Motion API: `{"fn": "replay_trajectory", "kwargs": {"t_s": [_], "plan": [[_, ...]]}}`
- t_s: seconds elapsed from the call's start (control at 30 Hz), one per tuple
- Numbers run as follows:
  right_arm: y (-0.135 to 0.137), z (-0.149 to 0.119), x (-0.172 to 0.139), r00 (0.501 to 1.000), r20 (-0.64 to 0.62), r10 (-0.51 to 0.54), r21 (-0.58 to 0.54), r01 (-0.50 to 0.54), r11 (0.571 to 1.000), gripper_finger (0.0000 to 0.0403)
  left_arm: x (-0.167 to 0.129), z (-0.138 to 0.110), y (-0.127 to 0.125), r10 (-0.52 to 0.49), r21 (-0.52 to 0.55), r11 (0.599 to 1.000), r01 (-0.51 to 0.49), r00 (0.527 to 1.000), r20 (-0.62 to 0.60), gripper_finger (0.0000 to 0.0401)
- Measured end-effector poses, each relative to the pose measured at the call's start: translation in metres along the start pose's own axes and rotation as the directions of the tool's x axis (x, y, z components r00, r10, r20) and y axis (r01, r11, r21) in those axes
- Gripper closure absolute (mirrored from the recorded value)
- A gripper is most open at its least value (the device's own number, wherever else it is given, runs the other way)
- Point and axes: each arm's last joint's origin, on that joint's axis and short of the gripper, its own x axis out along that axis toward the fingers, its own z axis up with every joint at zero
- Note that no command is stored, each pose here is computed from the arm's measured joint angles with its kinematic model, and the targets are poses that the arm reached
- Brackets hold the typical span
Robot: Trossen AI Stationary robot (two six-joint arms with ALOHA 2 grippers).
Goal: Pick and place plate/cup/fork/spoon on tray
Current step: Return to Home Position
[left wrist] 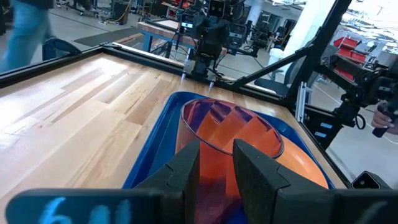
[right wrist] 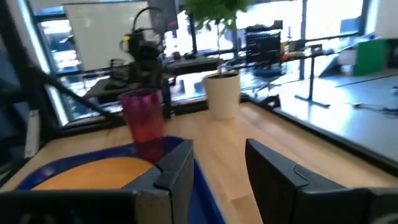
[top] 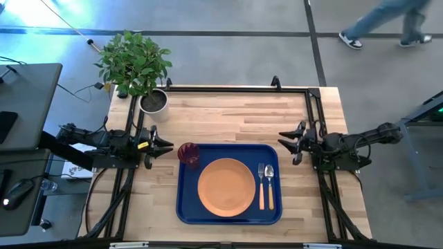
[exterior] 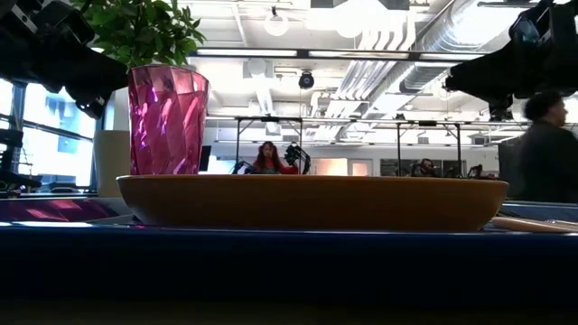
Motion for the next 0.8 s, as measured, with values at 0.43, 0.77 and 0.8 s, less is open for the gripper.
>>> {"fn": "replay_trajectory", "kwargs": {"t_s": [0.43, 0.77, 0.8], "plan": [[-0.003, 0.014, -0.009, 0.990, 0.136, 0.021, -0.018, -0.019, 1.000, 0.0266, 0.000, 0.000, 0.000, 0.000, 0.000, 1.000, 0.000, 1.000, 0.001, 0.0314], [-0.003, 0.013, -0.009, 0.992, 0.123, 0.030, 0.034, -0.035, 0.999, 0.0266, 0.000, 0.000, 0.000, 0.000, 0.000, 1.000, 0.000, 1.000, 0.000, 0.0314], [-0.003, 0.012, -0.008, 0.993, 0.114, 0.031, 0.046, -0.036, 0.998, 0.0266, 0.000, 0.000, 0.000, 0.000, 0.000, 1.000, 0.000, 1.000, 0.001, 0.0314]]}}
